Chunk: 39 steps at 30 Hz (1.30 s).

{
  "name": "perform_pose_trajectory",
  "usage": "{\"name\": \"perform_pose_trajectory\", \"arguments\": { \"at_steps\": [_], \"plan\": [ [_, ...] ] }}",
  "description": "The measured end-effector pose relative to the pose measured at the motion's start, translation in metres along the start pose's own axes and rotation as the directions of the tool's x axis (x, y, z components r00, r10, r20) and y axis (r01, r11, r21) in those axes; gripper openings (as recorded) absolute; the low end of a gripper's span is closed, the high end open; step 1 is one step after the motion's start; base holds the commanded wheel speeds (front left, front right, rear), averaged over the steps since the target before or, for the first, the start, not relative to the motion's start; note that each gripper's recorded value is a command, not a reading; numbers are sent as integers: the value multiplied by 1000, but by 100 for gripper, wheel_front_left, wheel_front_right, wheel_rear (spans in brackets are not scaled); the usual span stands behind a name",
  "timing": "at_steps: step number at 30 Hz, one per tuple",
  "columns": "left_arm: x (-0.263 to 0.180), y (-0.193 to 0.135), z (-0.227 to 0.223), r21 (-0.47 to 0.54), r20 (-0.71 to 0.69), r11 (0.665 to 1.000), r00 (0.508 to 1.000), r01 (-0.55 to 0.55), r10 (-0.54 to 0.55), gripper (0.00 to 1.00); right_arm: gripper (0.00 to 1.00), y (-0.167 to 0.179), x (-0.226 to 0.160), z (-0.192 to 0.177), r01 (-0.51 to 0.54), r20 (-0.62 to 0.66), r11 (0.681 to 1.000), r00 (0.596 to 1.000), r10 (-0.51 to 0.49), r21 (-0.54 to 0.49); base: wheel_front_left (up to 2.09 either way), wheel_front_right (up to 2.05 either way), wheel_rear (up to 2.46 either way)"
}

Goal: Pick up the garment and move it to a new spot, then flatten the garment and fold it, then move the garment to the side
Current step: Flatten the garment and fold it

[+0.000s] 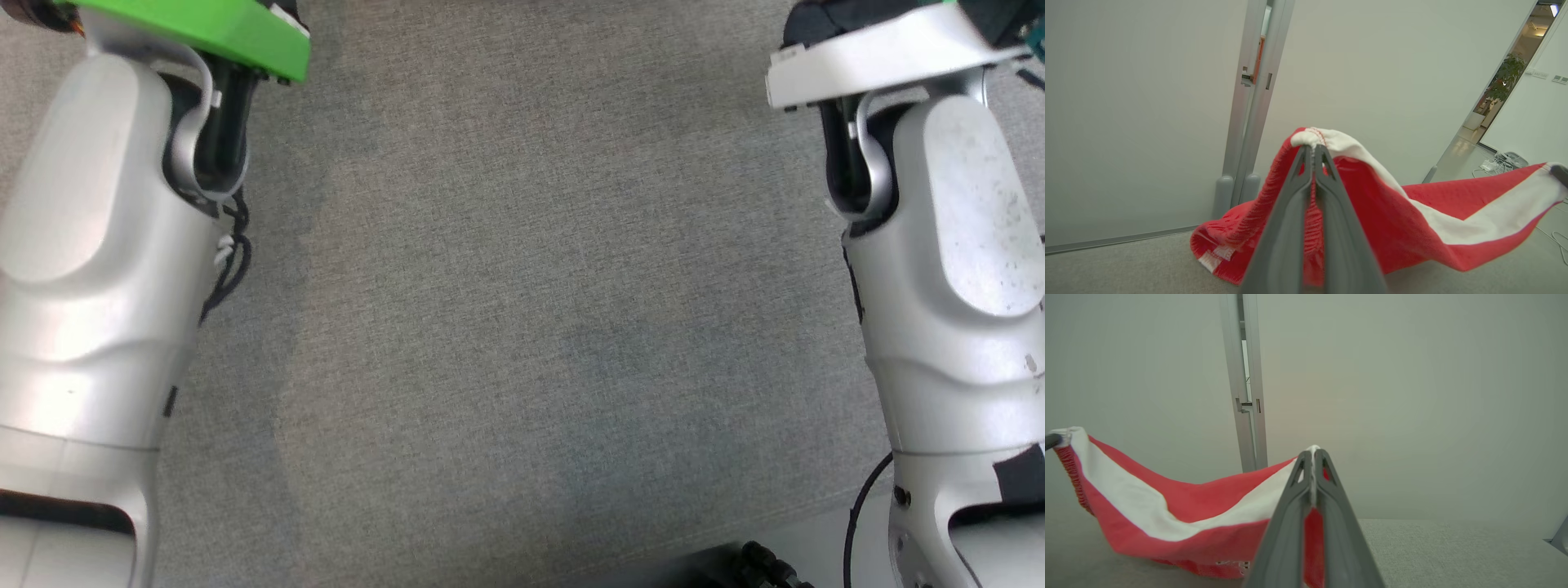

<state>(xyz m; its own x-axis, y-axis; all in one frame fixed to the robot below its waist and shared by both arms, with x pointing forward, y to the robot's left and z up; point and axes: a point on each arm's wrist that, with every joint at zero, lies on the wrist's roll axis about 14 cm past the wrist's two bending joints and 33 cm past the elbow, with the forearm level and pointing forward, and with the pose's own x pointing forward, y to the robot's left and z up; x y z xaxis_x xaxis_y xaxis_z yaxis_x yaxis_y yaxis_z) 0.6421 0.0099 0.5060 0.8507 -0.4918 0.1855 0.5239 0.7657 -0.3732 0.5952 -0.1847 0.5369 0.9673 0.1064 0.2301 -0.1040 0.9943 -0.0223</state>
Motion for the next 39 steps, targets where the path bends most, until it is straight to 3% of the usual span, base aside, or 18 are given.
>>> {"name": "perform_pose_trajectory", "arguments": {
  "at_steps": [6, 28, 34, 39],
  "plan": [
    [-33, -6, -8, -48, 14, 999, 1000, -12, 12, 0, 0, -3, -31, -19, 35, -50, 999, 998, -34, 26, 0, 0, 0],
    [-198, -119, 43, -201, 109, 979, 994, 18, 4, 0, 0, -14, -181, 74, 151, 60, 985, 986, -156, 86, 0, 0, 0],
    [-236, -141, 38, -227, 72, 974, 997, 12, 5, 0, 0, -11, -224, 79, 167, 29, 983, 985, -170, 81, 0, 0, 0],
    [-251, -141, 19, -277, 12, 960, 999, -39, 44, 0, 0, -6, -231, 64, 162, -24, 983, 987, -161, 84, 0, 0, 0]
  ]
}}
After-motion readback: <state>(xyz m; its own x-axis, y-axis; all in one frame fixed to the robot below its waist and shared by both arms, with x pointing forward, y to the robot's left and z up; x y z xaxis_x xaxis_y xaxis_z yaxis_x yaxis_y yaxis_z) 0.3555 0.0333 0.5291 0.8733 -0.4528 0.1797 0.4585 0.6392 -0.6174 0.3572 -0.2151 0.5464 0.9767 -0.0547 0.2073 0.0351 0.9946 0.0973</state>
